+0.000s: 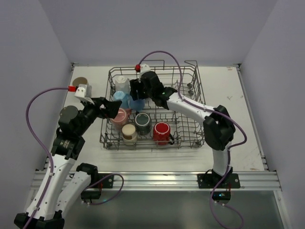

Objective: Unload the cups from the dish rack

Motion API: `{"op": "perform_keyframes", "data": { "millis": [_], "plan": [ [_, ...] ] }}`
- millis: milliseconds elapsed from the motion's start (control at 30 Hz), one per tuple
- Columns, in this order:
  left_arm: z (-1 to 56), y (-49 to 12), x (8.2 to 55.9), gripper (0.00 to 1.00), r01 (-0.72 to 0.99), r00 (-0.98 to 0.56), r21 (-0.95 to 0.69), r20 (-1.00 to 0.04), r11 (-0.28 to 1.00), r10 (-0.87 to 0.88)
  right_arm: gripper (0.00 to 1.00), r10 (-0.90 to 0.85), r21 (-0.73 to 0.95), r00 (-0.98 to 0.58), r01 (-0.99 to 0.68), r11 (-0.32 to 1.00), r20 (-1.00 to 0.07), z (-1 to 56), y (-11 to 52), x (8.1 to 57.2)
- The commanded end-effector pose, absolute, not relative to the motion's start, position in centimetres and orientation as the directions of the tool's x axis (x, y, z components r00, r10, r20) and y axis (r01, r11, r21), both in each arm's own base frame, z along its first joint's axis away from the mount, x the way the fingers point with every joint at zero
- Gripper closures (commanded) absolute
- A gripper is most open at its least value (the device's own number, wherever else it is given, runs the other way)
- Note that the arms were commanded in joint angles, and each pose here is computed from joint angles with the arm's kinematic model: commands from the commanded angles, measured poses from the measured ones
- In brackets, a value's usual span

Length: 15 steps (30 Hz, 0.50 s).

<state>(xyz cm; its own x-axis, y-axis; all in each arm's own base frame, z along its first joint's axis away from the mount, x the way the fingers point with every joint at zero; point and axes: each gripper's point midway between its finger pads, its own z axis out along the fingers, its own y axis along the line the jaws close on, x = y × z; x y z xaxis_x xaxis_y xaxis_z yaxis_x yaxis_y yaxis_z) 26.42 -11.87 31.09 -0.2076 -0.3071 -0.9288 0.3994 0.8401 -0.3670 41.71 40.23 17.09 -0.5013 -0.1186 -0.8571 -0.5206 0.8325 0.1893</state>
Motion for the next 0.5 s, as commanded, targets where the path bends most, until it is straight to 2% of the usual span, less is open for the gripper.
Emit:
{"op": "perform_keyframes", "data": {
  "millis": [0,67,233,267,367,467],
  "plan": [
    [33.6,-13.0,26.2,0.0,0.465,-0.175,-0.38,-0.925,0.799,-0.338,0.6,0.105,0.263,-0.31,-0.528,0.807,-0.945,29.9,39.2,41.4],
    [34.1,-13.5,26.0,0.0,0.482,-0.187,-0.408,-0.912,0.775,-0.364,0.61,0.173,0.292,-0.262,-0.537,0.792,-0.949,33.7,38.1,40.3],
    [35.5,-15.2,25.3,0.0,0.549,-0.243,-0.485,-0.872,0.681,-0.425,0.61,0.284,0.369,-0.238,-0.525,0.767,-0.929,37.1,35.3,37.7],
    [35.5,-15.6,25.3,0.0,0.556,-0.259,-0.499,-0.864,0.664,-0.433,0.61,0.32,0.387,-0.218,-0.541,0.747,-0.922,39.0,34.3,36.6],
    [36.2,-16.8,24.8,0.0,0.594,-0.311,-0.556,-0.825,0.581,-0.472,0.62,0.409,0.473,-0.245,-0.553,0.686,-0.879,39.7,32.8,34.9],
    [36.9,-17.9,24.4,0.0,0.623,-0.36,-0.611,-0.779,0.488,-0.514,0.64,0.528,0.595,-0.304,-0.571,0.565,-0.793,41.1,31.2,32.6]
  ]
}}
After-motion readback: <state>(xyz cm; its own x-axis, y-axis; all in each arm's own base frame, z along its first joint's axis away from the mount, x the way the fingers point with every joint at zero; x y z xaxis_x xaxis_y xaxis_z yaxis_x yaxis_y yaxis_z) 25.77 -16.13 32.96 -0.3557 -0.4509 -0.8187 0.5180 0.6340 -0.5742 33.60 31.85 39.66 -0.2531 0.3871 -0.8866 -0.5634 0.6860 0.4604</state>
